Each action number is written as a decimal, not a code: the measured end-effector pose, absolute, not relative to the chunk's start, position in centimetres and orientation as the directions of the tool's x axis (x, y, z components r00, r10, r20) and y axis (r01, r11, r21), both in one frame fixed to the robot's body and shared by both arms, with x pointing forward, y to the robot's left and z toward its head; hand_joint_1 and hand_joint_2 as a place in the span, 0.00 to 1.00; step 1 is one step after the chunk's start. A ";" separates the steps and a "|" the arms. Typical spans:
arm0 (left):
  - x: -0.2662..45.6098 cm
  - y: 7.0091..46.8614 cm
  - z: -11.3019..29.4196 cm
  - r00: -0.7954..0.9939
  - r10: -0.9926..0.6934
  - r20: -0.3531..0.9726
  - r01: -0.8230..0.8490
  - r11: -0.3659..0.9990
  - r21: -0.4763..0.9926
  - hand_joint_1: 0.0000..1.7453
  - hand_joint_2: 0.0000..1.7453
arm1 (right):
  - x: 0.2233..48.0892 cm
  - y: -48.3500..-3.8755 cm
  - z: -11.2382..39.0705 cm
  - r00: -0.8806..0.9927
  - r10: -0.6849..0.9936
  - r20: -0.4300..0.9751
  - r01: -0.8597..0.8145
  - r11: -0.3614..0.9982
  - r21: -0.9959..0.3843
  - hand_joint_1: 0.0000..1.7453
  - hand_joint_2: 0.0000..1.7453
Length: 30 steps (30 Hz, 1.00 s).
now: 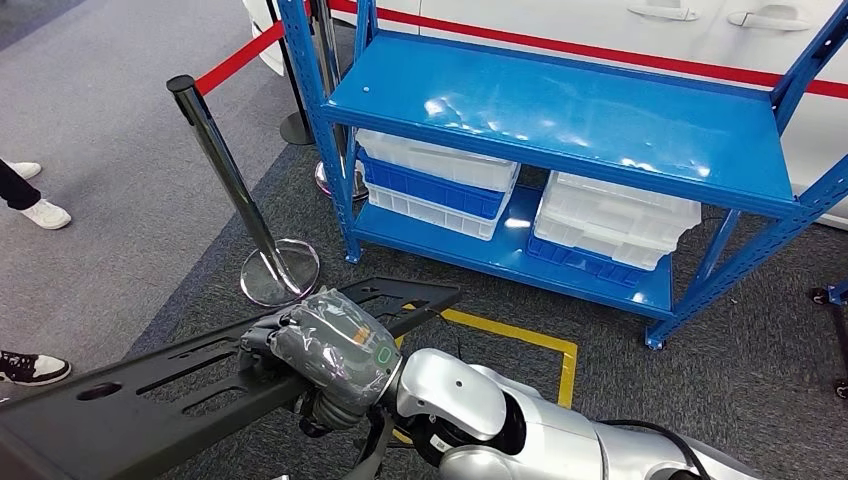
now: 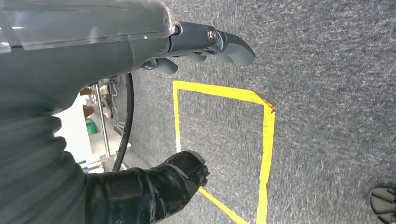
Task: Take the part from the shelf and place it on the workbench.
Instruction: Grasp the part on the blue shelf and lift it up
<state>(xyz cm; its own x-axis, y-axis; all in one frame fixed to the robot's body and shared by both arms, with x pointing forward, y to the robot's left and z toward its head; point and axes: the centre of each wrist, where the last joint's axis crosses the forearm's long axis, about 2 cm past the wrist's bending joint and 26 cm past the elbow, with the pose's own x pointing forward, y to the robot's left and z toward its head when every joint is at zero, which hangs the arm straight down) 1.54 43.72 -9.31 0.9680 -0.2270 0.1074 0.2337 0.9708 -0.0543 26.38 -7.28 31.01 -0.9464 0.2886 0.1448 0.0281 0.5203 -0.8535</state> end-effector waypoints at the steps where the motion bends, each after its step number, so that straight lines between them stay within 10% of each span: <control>1: 1.5 43.5 -9.4 0.965 -0.237 0.113 0.243 0.969 -0.047 0.00 1.00 | 26.3 -7.6 30.8 -0.945 0.293 0.145 0.030 0.521 -0.853 1.00 1.00; 30: 5.5 21.2 -10.3 0.946 -0.289 0.144 0.294 0.956 -0.014 0.00 1.00 | 26.1 -29.1 24.3 -0.860 0.465 0.209 0.050 0.485 -0.873 1.00 1.00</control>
<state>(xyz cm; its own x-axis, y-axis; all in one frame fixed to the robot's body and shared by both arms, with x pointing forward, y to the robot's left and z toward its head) 5.54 21.19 -10.31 0.9464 -0.2889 0.1444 0.2940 0.9557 -0.0144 26.09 -29.15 24.32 -0.8604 0.4648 0.2089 0.0500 0.4850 -0.8731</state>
